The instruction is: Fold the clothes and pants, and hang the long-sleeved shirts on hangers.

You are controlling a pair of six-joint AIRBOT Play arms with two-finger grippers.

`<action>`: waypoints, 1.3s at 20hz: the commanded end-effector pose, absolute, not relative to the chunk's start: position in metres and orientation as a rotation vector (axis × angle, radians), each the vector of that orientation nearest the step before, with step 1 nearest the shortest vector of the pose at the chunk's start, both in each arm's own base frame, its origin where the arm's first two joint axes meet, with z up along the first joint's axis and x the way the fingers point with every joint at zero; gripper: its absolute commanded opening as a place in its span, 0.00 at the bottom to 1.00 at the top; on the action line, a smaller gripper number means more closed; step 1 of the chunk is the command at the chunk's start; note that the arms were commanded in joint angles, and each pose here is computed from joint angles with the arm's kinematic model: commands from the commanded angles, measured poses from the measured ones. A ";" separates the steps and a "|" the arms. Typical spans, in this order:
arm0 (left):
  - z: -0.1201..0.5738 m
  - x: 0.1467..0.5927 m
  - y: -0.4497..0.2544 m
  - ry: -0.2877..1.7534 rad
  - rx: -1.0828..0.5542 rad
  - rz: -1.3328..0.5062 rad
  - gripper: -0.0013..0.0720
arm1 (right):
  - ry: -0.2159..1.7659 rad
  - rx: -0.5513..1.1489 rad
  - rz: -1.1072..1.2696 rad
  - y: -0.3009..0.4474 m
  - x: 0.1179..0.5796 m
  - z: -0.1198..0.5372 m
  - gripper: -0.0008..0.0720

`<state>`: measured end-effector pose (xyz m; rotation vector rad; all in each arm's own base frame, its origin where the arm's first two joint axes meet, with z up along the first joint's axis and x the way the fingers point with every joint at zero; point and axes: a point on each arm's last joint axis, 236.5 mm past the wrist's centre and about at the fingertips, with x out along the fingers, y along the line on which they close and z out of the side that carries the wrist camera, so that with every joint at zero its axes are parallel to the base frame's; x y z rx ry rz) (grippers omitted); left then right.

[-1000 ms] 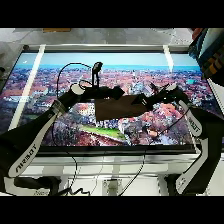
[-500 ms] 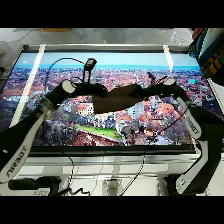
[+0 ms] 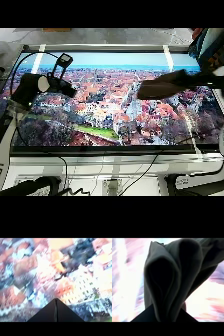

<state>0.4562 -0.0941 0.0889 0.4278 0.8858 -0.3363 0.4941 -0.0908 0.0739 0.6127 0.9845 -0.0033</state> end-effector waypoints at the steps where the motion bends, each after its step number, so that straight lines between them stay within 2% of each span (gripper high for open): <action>1: 0.086 0.441 -0.060 0.981 0.430 -0.228 0.04 | 0.960 0.607 -0.442 -0.223 0.423 0.092 0.03; 6: 0.085 0.439 -0.068 0.982 0.403 -0.250 0.04 | 0.961 0.765 -0.920 -0.334 0.282 0.104 0.03; 10: 0.084 0.438 -0.074 0.982 0.380 -0.265 0.04 | 1.131 1.009 -1.118 -0.332 0.175 0.061 0.03; 11: 0.084 0.438 -0.075 0.982 0.376 -0.267 0.04 | 1.174 1.073 -1.145 -0.326 0.154 0.047 0.06; 12: 0.084 0.438 -0.075 0.983 0.374 -0.269 0.04 | 1.204 1.121 -1.166 -0.321 0.138 0.037 0.25; 13: 0.084 0.438 -0.075 0.983 0.373 -0.269 0.04 | 1.216 1.154 -1.182 -0.320 0.127 0.031 0.55; 14: 0.084 0.438 -0.075 0.983 0.373 -0.269 0.04 | 1.221 1.177 -1.195 -0.319 0.118 0.027 0.90; 15: 0.084 0.438 -0.075 0.983 0.373 -0.269 0.04 | 1.230 1.185 -1.196 -0.319 0.112 0.025 0.97; 16: 0.084 0.438 -0.075 0.983 0.373 -0.269 0.04 | 1.233 1.187 -1.195 -0.319 0.109 0.025 0.97; 19: 0.084 0.438 -0.075 0.982 0.374 -0.269 0.04 | 1.253 1.141 -1.136 -0.320 0.111 0.025 0.95; 20: 0.084 0.438 -0.075 0.983 0.374 -0.269 0.04 | 1.249 1.114 -1.090 -0.321 0.117 0.025 0.88; 22: 0.084 0.438 -0.075 0.982 0.374 -0.269 0.04 | 1.173 1.157 -0.995 -0.318 0.145 0.028 0.20; 23: 0.084 0.438 -0.075 0.982 0.374 -0.269 0.04 | 1.131 1.167 -0.910 -0.313 0.166 0.031 0.03; 26: 0.084 0.438 -0.075 0.982 0.374 -0.269 0.04 | 1.098 1.130 -0.693 -0.283 0.232 0.041 0.03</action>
